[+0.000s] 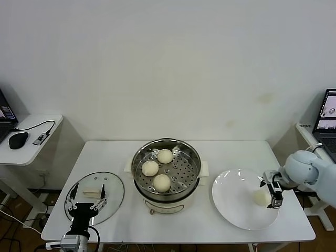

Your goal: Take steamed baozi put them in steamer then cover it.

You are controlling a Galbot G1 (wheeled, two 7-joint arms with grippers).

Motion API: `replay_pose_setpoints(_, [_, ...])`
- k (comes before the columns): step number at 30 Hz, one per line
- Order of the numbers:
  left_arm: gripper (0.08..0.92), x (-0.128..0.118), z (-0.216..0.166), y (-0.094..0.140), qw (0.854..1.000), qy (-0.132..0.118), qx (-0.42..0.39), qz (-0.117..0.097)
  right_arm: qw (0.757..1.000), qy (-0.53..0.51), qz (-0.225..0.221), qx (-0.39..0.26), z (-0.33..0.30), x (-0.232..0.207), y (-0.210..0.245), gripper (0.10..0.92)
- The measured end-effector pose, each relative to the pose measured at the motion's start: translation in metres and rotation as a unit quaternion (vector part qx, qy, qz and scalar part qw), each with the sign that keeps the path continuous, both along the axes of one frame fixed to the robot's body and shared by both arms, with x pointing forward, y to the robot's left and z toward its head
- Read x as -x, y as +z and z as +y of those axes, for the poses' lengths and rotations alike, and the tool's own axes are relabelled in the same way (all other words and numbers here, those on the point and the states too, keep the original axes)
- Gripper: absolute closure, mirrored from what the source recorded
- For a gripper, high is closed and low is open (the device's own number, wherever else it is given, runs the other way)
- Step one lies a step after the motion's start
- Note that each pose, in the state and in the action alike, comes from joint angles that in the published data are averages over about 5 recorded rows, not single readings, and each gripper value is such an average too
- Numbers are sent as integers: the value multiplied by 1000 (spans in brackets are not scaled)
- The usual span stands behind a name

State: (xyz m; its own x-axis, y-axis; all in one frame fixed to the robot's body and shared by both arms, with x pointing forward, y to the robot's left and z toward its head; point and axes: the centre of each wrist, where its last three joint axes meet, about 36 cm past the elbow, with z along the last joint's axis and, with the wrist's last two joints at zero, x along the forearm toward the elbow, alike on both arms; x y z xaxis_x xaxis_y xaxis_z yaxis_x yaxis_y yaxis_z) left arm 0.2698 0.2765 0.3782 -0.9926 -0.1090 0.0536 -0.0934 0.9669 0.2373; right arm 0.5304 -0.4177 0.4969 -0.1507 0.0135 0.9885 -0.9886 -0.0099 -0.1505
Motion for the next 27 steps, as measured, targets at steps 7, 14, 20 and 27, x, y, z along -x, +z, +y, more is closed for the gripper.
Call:
replay_pose_setpoints(7, [177, 0, 0, -2, 1000, 0, 0, 2, 1000, -12, -3, 11, -9, -4, -17, 200])
replay_pose_setpoints(14, [177, 1, -1, -1, 1000, 1, 0, 2, 1000, -21, -5, 15, -12, -9, -32, 200])
replay_pose_setpoints(20, [177, 2, -1, 0, 1000, 1, -1, 0, 1000, -24, -6, 11, -10, -13, -41, 203])
replay_pose_setpoints(27, [177, 2, -1, 1, 1000, 2, -2, 0, 1000, -29, -8, 9, -9, -15, -47, 290])
